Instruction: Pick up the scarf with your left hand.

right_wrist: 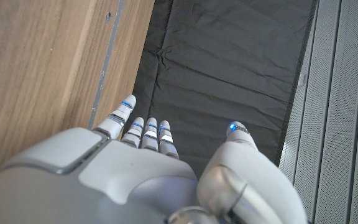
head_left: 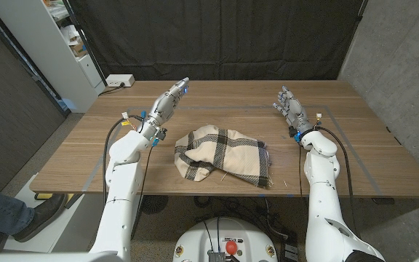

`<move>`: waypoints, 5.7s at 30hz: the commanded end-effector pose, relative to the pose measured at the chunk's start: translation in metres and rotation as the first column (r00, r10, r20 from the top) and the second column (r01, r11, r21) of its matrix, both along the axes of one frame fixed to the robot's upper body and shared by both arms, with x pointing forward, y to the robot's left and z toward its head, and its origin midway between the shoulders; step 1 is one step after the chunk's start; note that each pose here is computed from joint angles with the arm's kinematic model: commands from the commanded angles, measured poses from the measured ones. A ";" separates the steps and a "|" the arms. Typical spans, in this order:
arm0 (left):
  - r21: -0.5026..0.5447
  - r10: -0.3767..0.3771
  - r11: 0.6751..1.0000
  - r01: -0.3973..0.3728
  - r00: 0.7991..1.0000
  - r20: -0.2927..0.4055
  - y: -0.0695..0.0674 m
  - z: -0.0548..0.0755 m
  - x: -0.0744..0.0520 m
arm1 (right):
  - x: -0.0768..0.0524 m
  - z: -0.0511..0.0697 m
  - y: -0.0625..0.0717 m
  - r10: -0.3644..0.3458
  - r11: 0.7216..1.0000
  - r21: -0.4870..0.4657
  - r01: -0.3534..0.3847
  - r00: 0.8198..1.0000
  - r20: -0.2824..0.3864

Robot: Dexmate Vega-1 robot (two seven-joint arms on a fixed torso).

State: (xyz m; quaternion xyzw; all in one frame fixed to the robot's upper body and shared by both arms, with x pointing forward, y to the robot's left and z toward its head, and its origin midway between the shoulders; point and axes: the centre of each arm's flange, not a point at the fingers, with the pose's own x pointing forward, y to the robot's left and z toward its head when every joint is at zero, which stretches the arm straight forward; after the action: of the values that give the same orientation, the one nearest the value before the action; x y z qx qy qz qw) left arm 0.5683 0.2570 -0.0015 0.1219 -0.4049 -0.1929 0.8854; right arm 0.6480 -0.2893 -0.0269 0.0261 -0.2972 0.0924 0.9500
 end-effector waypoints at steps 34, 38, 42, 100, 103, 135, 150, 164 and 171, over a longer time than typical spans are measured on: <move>0.114 -0.046 0.993 0.031 0.990 0.131 -0.006 0.003 -0.015 | -0.008 -0.003 -0.002 -0.059 0.998 0.002 0.059 0.998 0.027; 0.127 -0.048 0.991 0.030 0.989 0.141 -0.008 0.004 -0.018 | -0.008 -0.003 -0.005 -0.063 0.998 0.006 0.063 0.998 0.027; 0.150 -0.031 0.989 0.007 0.986 0.161 -0.010 0.005 -0.023 | -0.008 -0.003 -0.006 -0.066 0.998 0.009 0.065 0.997 0.028; 0.339 0.119 0.909 -0.241 0.932 0.342 -0.029 0.000 -0.081 | -0.005 0.003 0.013 -0.055 0.998 -0.015 0.056 0.996 0.065; 0.349 0.126 0.901 -0.255 0.928 0.352 -0.031 -0.001 -0.083 | -0.006 0.004 0.013 -0.054 0.998 -0.016 0.056 0.996 0.067; 0.394 0.227 0.801 -0.450 0.838 0.495 -0.050 -0.005 -0.101 | -0.002 0.000 0.013 -0.046 0.999 -0.006 0.047 0.997 0.065; 0.413 0.231 0.771 -0.485 0.817 0.529 -0.056 -0.007 -0.102 | 0.000 0.003 0.018 -0.045 0.999 0.000 0.045 0.996 0.074; 0.450 0.273 0.673 -0.587 0.762 0.587 -0.067 -0.007 -0.108 | 0.005 0.007 0.020 -0.037 0.999 0.008 0.037 0.996 0.080; 0.460 0.269 0.670 -0.583 0.768 0.581 -0.067 -0.006 -0.107 | 0.007 0.007 0.021 -0.034 0.999 0.009 0.034 0.996 0.078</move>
State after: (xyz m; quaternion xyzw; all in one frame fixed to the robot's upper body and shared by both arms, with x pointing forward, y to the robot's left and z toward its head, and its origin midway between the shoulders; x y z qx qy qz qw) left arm 0.4615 0.1926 -0.0085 0.5224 -0.4856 -0.0643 0.6980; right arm 0.6516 -0.2696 -0.0206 0.0184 -0.3354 0.0743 0.9390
